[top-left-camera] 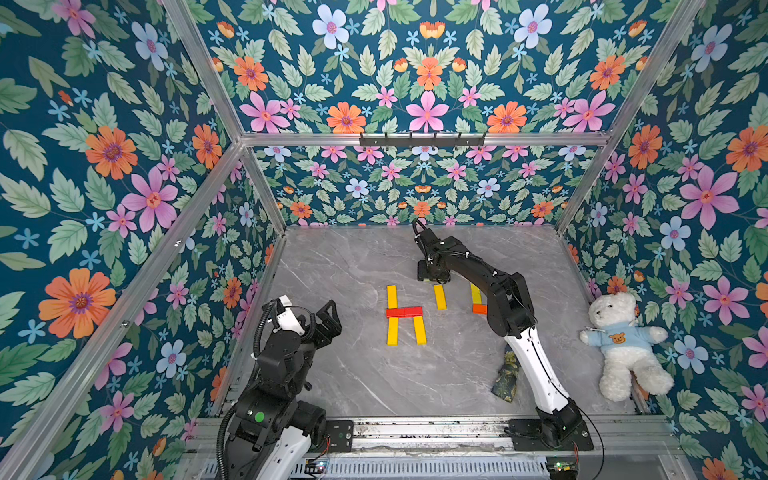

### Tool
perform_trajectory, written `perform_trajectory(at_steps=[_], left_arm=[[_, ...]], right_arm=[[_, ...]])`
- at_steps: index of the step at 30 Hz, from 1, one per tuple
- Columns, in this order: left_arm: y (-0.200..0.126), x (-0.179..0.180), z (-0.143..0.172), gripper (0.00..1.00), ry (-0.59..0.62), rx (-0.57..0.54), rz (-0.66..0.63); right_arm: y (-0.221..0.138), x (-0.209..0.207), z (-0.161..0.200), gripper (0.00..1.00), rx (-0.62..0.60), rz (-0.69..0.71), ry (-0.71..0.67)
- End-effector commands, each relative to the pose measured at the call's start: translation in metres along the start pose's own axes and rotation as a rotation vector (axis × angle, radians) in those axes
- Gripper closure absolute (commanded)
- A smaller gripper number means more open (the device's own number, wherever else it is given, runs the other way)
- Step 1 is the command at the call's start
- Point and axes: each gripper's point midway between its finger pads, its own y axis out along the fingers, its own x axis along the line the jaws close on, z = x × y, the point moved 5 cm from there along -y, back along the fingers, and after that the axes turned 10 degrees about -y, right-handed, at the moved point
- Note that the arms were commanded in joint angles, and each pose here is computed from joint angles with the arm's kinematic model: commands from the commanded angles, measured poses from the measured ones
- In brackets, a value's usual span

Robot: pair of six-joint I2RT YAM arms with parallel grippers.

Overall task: Assemble the letter h with building blocks
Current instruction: Pick up the building block from the center of the board.

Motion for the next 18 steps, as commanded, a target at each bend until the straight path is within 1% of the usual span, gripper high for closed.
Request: perform_trajectory(at_steps=[1, 5, 9, 13, 18], left_arm=[[0.001, -0.003, -0.003, 0.00, -0.012, -0.015, 0.012], [0.001, -0.002, -0.002, 0.00, -0.012, -0.015, 0.008], [0.001, -0.002, -0.002, 0.00, -0.012, -0.014, 0.008], [0.001, -0.002, -0.002, 0.00, -0.012, -0.015, 0.007], [0.001, -0.002, -0.002, 0.00, -0.011, -0.013, 0.008]], right_arm=[[0.007, -0.004, 0.008, 0.32, 0.039, 0.029, -0.016], [0.004, 0.000, 0.004, 0.39, 0.017, 0.008, -0.021], [-0.006, 0.003, -0.004, 0.43, -0.033, -0.014, -0.025], [-0.023, 0.005, -0.014, 0.44, -0.085, -0.027, -0.028], [-0.057, 0.005, -0.024, 0.44, -0.142, -0.033, -0.038]])
